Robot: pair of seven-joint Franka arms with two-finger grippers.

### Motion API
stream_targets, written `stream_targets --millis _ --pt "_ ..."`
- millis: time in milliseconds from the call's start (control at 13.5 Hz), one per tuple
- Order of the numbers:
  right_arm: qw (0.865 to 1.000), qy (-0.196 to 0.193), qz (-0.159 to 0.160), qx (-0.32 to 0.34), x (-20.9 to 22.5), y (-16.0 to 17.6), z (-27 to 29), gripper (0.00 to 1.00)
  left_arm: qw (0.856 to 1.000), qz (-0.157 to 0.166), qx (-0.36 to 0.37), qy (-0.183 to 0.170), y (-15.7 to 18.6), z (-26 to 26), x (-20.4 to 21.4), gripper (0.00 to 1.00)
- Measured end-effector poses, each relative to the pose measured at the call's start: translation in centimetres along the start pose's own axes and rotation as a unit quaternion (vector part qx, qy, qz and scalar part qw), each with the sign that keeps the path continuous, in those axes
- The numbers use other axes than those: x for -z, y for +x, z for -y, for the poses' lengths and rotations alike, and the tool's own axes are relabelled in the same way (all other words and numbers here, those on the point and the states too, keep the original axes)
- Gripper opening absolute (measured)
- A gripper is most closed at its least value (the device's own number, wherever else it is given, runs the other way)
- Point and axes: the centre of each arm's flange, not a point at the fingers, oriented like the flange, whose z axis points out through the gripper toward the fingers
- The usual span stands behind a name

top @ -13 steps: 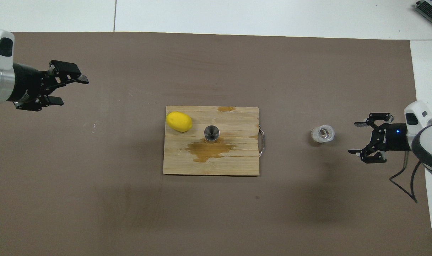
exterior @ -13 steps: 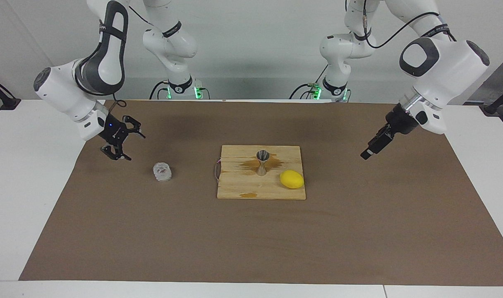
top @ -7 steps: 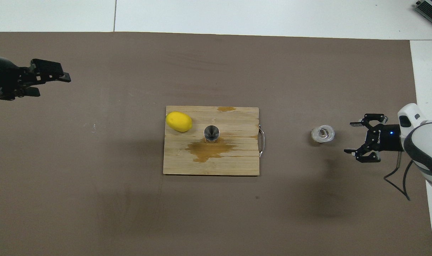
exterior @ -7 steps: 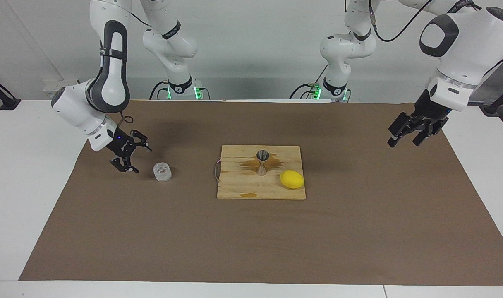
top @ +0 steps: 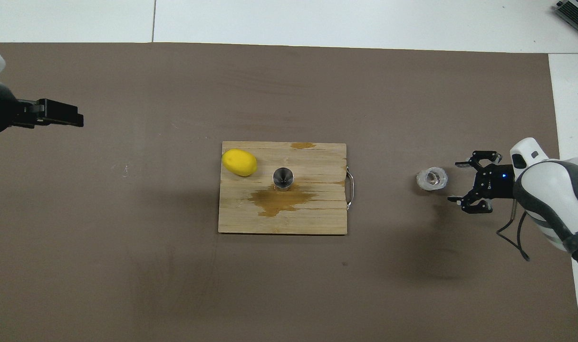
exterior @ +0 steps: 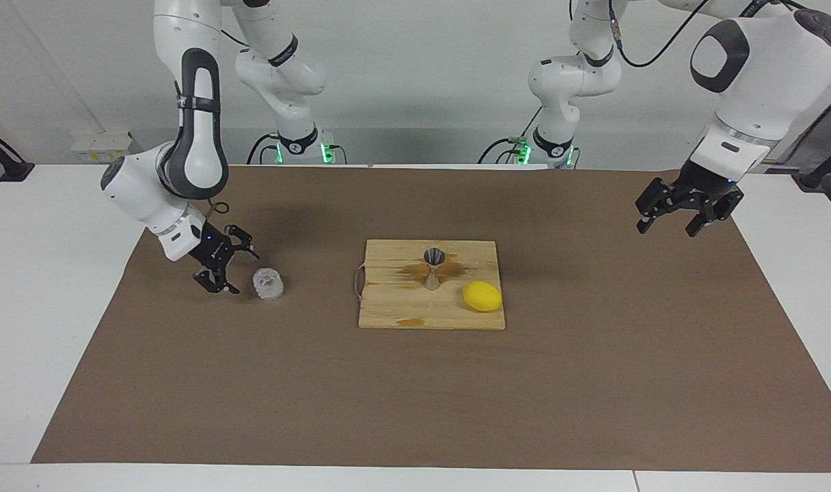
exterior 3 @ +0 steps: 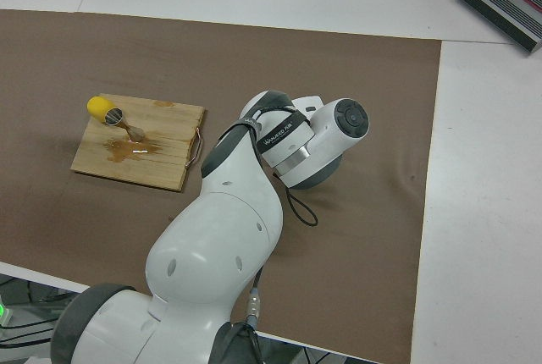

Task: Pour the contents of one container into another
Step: 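Close the right gripper around the small white cup and lift it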

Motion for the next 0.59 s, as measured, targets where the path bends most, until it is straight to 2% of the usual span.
stream_targets --millis 223,446,594 --pt "1.0 -0.002 -0.01 -0.003 -1.3 -0.1 -0.1 1.0 1.0 -0.001 -0.01 0.019 -0.8 -0.2 1.4 1.0" --pt "1.0 -0.002 -0.018 -0.001 -2.7 1.5 0.0 1.0 1.0 -0.002 0.014 0.025 -1.4 -0.1 2.2 1.0" --pt "1.0 -0.004 -0.024 -0.005 -3.4 1.8 0.0 1.0 0.999 0.013 0.015 0.041 -1.7 0.2 1.9 1.0"
